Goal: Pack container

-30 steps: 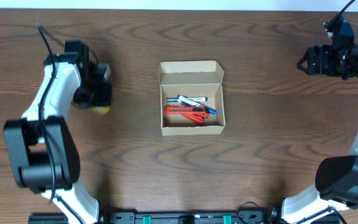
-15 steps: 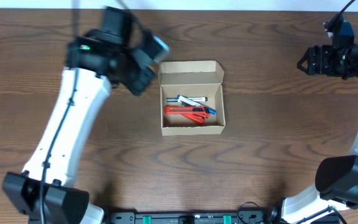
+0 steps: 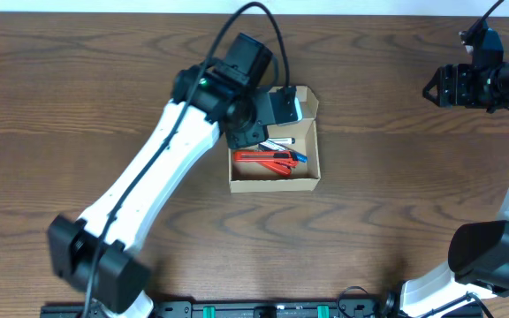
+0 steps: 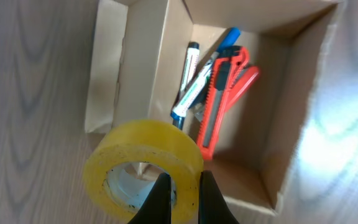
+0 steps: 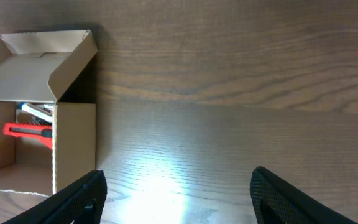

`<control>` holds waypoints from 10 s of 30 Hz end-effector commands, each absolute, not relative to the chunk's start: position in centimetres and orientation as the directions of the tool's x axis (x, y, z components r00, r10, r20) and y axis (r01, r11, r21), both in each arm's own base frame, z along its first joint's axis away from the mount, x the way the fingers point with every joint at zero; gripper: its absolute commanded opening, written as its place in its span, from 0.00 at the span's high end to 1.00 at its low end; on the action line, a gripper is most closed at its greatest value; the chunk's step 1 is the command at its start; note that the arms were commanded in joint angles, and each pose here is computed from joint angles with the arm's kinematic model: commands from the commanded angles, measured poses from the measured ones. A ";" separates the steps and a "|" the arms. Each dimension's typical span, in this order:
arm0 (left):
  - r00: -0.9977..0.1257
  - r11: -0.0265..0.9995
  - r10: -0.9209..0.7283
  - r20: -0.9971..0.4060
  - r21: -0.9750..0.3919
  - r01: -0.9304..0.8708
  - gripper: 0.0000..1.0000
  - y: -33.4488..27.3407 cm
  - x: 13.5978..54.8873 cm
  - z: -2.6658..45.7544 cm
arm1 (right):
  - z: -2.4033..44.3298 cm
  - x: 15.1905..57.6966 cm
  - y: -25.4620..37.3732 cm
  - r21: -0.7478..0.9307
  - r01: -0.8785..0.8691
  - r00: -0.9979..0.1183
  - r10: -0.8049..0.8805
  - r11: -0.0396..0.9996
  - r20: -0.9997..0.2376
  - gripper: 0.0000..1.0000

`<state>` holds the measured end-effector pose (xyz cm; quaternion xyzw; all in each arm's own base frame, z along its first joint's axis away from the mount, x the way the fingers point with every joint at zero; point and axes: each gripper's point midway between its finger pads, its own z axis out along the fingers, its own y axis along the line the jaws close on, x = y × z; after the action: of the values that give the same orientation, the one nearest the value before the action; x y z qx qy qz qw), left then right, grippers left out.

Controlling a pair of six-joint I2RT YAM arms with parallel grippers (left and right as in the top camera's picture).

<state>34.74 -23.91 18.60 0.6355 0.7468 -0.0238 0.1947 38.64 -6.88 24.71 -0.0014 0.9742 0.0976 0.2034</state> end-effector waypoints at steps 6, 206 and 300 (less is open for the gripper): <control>-0.112 0.138 0.973 -0.204 0.119 0.983 0.94 -24.9 35.2 12.0 | 25.1 38.6 -6.4 0.184 -0.074 -0.911 0.008 0.980 -0.412 0.27; -0.982 0.026 -0.103 0.160 -0.986 -0.163 0.95 -13.4 42.6 1.8 | 3.9 44.2 10.5 0.973 0.187 -0.960 0.233 0.132 0.153 0.99; -0.996 0.039 -0.058 -0.061 -0.997 0.059 0.94 -15.7 42.0 7.9 | 5.3 43.4 13.3 0.965 0.075 -0.984 0.176 0.252 0.030 0.99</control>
<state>42.30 -15.57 6.84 -0.0198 0.7226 -0.6904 0.0286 43.25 12.36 2.96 0.1167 0.7855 0.6076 0.0153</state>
